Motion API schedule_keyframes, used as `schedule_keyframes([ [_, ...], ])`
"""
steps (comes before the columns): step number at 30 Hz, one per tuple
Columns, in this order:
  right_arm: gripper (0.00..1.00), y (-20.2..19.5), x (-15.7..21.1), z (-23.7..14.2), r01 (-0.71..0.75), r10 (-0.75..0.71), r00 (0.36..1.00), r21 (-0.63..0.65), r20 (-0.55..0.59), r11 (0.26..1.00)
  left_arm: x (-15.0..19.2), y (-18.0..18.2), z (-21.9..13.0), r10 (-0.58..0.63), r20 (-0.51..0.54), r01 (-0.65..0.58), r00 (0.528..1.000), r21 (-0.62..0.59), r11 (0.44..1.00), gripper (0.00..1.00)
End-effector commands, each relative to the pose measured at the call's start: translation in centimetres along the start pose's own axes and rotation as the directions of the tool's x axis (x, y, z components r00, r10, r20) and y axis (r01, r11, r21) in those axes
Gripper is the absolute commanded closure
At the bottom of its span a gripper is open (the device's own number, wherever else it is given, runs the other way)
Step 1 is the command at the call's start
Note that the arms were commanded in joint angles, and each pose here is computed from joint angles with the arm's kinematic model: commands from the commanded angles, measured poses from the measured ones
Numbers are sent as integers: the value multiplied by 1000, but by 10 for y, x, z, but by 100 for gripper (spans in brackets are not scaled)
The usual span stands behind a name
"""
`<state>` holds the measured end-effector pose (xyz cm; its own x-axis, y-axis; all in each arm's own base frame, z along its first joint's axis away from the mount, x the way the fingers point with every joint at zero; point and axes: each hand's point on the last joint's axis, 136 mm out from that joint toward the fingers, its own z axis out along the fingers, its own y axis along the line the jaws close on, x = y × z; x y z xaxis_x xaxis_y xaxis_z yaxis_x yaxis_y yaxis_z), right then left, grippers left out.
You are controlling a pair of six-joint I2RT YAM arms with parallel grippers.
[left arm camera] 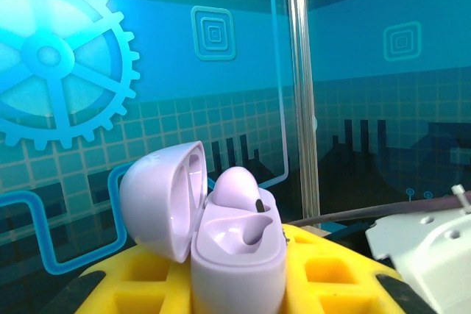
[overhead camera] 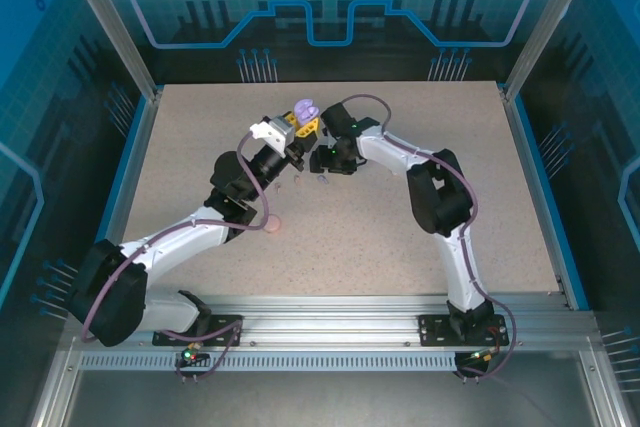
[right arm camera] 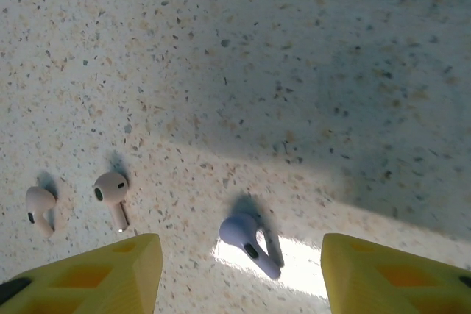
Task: Insert wireless bluetooth earbuds into charging case
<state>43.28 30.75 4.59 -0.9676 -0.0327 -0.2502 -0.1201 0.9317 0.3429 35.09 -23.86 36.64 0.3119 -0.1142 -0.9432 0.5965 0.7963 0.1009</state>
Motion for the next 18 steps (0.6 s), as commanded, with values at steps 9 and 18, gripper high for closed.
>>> schedule_keyframes([
  [9,44,12,23,14,17,-19,996,-19,-84,1000,-15,7,-2,-29,46,30,999,-26,999,100],
  [18,52,42,54,3,33,-50,990,-128,-133,991,-15,7,-1,-49,49,50,998,-24,998,100],
])
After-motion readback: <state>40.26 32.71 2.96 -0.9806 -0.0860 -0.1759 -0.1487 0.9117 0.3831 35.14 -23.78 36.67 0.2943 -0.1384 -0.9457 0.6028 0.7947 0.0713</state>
